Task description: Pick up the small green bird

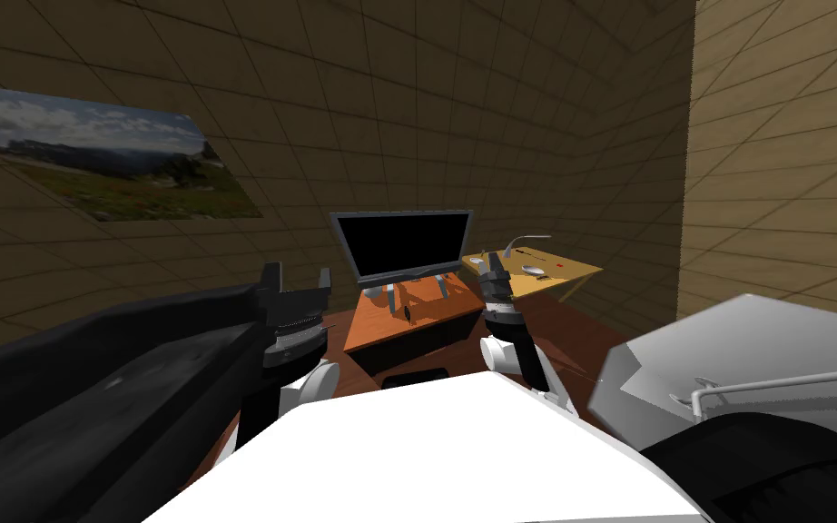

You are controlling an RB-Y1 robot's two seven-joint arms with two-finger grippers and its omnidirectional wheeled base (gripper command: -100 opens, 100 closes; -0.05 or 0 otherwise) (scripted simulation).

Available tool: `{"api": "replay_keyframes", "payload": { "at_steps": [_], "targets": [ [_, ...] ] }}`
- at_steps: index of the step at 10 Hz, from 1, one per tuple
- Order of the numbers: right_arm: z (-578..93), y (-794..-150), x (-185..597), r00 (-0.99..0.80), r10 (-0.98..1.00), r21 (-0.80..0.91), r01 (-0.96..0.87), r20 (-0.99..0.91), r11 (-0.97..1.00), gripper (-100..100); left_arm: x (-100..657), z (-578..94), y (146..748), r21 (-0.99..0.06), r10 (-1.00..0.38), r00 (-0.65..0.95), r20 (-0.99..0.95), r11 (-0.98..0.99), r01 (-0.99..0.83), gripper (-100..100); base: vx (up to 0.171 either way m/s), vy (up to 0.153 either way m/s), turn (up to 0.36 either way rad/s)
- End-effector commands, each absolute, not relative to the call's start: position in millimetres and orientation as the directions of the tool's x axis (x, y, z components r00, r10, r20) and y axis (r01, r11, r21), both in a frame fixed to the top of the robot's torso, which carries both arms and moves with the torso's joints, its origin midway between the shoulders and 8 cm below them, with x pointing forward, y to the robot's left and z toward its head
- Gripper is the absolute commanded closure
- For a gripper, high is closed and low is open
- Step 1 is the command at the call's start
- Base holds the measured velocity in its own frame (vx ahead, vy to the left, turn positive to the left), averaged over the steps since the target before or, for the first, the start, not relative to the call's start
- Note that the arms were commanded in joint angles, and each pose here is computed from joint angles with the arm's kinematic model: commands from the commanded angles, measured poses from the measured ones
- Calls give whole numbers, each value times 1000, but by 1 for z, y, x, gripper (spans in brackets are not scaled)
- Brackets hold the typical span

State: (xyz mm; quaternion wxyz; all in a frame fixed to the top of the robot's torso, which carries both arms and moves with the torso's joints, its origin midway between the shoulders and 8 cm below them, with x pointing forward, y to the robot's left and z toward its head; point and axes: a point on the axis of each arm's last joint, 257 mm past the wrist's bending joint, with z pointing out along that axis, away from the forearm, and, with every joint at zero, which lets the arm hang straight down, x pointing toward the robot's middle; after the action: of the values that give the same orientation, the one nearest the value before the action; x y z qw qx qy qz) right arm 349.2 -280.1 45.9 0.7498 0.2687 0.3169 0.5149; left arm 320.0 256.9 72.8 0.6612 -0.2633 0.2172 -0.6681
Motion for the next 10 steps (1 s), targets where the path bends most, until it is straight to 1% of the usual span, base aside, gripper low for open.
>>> {"api": "replay_keyframes", "payload": {
  "at_steps": [1,6,10],
  "targets": [
    [46,-280,349,269,942,729,-602,-199,325,0,330,61,254,-674,-999,6,38,-21,739,-100,-18,-4,-87],
    [46,-280,349,269,943,729,-602,-198,325,0,368,10,252,-799,-1000,3,-22,20,601,-100,-60,-5,-99],
    [46,-280,349,269,943,729,-602,-198,325,0,400,-51,256,-900,-998,6,-66,63,431,-100,-104,-2,-127]
  ]
}}
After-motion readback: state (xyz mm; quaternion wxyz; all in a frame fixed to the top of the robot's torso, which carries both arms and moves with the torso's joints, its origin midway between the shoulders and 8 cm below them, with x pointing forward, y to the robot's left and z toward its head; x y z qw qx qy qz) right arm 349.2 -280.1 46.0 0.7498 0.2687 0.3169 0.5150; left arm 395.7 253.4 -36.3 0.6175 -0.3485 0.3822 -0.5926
